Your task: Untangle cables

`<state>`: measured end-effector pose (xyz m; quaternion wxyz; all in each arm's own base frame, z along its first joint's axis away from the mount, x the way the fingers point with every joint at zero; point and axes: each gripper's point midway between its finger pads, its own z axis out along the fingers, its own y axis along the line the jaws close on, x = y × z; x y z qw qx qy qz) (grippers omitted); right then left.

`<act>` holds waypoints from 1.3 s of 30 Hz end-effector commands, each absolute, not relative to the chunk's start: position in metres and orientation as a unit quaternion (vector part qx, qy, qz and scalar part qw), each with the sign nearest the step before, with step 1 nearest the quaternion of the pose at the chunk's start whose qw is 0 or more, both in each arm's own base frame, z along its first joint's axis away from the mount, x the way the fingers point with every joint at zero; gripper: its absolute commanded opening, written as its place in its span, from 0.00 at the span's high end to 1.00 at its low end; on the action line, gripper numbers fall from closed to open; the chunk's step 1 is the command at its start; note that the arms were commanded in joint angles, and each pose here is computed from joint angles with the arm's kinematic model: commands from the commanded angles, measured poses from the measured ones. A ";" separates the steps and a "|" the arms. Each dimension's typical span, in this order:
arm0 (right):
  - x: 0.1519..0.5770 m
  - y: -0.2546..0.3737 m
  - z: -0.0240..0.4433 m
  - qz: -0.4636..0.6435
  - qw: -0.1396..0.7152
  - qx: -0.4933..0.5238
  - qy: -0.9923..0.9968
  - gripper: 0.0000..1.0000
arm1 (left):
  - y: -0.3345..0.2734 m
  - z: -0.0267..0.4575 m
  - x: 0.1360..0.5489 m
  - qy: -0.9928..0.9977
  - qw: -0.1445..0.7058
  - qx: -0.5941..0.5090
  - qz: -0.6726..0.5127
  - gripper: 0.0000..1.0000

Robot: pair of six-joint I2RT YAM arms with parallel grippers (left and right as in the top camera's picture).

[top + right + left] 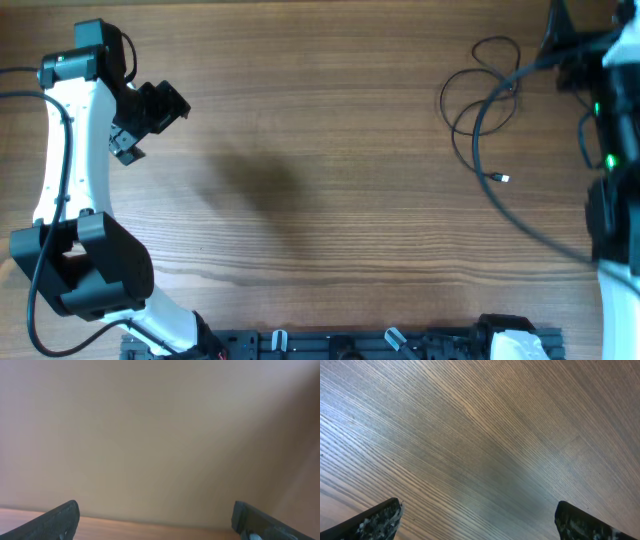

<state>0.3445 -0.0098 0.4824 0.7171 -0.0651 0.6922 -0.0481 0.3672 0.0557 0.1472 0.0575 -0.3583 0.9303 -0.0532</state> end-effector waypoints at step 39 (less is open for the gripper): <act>0.070 0.061 0.553 -0.011 0.894 -0.196 0.403 0.00 | 0.055 0.147 0.368 0.931 0.056 -0.356 -0.058 0.00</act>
